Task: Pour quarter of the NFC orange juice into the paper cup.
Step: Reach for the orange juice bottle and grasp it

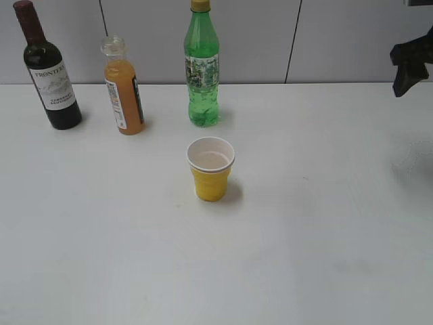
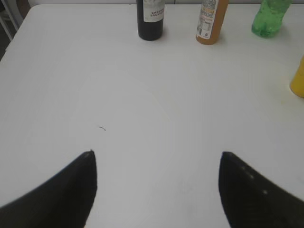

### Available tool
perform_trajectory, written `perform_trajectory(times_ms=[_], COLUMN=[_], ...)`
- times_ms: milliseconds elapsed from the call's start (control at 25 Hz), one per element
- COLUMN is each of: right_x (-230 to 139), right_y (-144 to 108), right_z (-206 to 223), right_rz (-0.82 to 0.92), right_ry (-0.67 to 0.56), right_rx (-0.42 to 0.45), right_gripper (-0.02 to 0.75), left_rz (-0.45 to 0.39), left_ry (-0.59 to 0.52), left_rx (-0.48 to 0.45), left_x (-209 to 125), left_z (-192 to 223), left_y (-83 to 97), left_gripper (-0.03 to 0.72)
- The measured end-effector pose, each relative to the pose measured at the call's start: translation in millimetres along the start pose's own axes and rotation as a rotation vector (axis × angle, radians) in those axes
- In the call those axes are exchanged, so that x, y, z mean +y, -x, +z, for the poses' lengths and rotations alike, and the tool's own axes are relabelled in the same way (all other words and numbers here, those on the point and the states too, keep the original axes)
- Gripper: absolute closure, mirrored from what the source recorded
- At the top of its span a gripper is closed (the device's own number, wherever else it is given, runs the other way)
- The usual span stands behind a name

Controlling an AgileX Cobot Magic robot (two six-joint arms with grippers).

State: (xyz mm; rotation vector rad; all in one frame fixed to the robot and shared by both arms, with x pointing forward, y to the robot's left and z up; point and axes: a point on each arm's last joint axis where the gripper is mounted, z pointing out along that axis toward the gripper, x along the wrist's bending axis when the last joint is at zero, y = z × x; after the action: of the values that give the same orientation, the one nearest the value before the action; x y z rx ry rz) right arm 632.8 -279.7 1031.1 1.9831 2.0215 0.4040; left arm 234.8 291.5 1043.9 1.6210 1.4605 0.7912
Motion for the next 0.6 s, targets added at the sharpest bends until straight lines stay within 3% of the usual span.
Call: perform_trajectory(times_ms=[160,320,600], right_x=[15.4,23.3,-13.7], right_y=[5.6,4.4,6.9], right_z=[-22.9,-41.8,-82.9], right_rz=[-0.006,-0.030,-0.048], right_ry=[-0.114,-0.080,-0.066], right_rx=[0.066,0.082,0.063], right_gripper=[0.141,0.142,0.145], left_rz=[0.000,0.000,0.000], left_ry=[0.000,0.000,0.000], left_rx=[0.000,0.000,0.000], left_x=[0.0,0.0,0.0], left_z=[0.0,0.0,0.0], left_y=[0.0,0.0,0.0], left_gripper=[0.104,0.104,0.104])
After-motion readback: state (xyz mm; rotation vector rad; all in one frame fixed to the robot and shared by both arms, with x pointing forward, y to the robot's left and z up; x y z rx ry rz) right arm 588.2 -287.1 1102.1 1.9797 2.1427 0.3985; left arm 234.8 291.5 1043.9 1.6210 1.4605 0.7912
